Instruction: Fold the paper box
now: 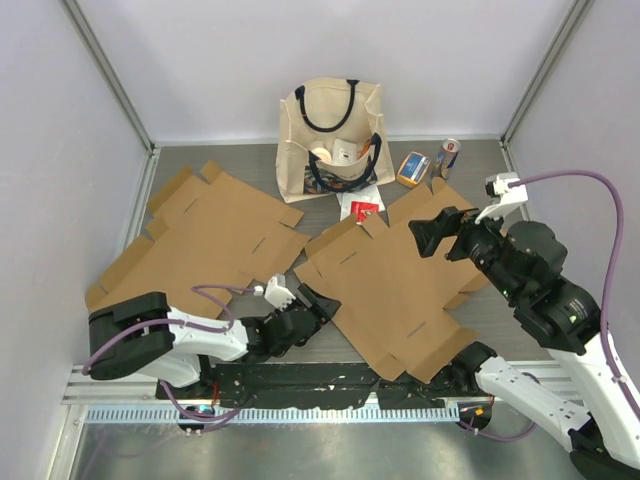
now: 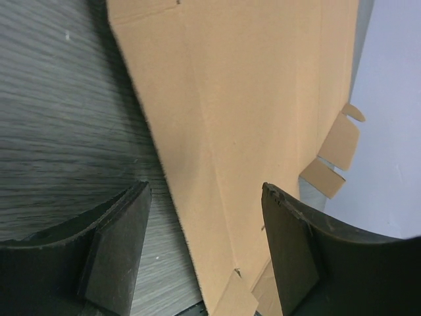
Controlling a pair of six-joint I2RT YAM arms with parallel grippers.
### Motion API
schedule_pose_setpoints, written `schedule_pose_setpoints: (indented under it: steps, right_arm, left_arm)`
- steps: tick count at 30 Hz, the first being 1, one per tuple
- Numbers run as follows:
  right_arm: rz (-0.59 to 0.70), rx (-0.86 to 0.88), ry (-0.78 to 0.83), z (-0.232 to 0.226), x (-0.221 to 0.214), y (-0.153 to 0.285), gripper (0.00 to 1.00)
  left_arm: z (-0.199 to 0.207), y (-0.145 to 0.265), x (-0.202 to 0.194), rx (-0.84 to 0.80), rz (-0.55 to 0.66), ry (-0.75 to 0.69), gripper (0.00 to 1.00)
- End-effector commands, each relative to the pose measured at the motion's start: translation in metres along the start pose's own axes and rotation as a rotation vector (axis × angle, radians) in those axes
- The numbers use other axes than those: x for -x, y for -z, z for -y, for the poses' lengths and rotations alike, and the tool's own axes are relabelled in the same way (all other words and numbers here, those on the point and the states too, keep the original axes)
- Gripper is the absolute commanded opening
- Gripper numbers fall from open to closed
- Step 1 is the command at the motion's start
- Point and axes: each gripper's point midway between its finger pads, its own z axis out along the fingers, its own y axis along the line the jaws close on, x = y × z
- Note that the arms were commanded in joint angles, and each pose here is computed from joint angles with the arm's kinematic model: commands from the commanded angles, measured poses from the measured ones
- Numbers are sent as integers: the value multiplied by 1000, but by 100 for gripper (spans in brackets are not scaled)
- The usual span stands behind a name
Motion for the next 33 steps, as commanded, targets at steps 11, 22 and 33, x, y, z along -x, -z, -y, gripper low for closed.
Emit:
schedule_pose_setpoints:
  steps: [11, 22, 33]
  right_arm:
    - [-24, 25, -27, -4, -18, -16, 99]
    - [-24, 22, -23, -2, -26, -21, 98]
    - [-143, -12, 238, 11, -39, -42, 91]
  left_arm:
    - [-10, -18, 3, -1, 108, 54, 62]
    - [7, -31, -8, -115, 80, -47, 37]
    - [80, 0, -21, -175, -104, -334, 0]
